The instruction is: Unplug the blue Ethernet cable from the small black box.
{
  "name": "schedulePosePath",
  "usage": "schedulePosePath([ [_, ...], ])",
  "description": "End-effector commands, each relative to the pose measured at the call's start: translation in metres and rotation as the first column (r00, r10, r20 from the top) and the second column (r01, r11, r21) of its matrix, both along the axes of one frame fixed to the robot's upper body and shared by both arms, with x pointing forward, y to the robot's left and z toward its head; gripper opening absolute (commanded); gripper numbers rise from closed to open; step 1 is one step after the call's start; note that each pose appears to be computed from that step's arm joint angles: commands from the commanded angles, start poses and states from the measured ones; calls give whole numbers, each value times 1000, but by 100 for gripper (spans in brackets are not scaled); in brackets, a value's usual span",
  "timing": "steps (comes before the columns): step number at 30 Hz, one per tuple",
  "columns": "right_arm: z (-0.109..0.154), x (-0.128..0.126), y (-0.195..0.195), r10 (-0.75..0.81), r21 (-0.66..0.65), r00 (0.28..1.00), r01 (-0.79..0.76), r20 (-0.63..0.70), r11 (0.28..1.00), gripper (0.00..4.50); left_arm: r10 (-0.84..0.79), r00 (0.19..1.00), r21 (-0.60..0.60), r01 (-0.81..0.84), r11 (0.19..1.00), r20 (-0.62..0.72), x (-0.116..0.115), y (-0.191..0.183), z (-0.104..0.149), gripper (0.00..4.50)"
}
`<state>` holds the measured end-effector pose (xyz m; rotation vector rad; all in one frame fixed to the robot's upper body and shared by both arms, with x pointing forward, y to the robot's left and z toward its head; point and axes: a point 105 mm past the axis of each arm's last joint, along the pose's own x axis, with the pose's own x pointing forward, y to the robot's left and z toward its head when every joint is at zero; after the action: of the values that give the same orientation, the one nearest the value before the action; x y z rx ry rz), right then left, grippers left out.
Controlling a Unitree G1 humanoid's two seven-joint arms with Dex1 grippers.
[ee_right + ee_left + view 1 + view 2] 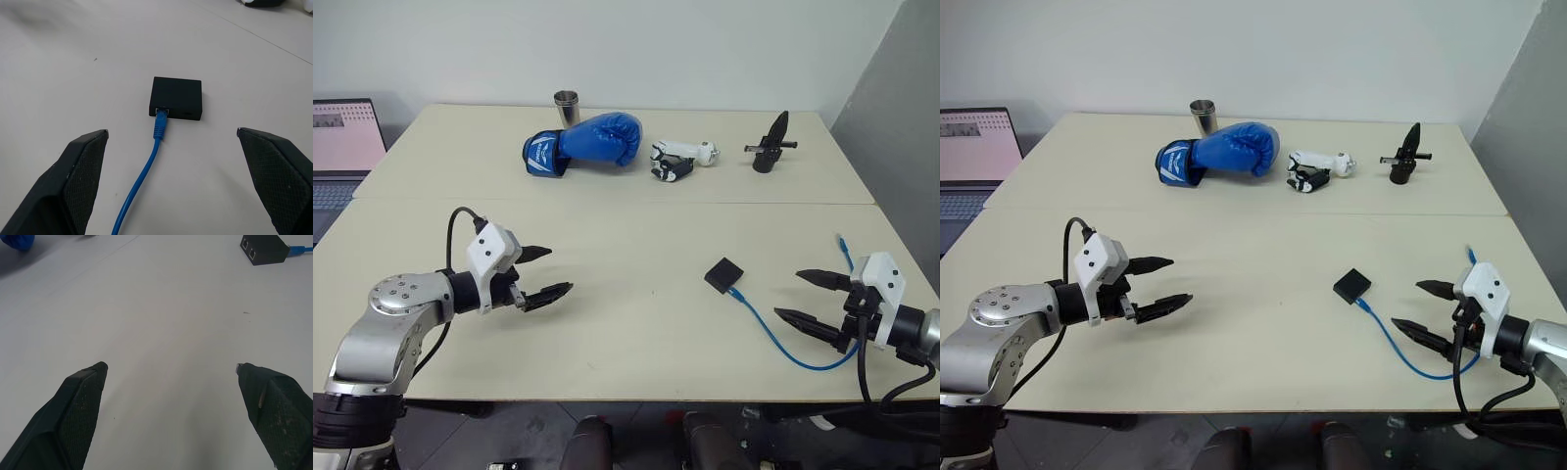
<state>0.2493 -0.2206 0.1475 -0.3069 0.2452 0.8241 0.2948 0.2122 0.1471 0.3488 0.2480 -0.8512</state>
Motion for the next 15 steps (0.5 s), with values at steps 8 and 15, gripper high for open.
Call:
schedulePosePath([
  [8, 14, -1, 2, 10, -13, 999, -9, 39, 1000, 447, -7, 1000, 15, 7, 1000, 27, -1, -4, 9, 450],
  [15, 14, -1, 3, 9, -20, 999, -8, 39, 1000, 447, -23, 999, 25, 22, 999, 27, 1, -8, 10, 450],
])
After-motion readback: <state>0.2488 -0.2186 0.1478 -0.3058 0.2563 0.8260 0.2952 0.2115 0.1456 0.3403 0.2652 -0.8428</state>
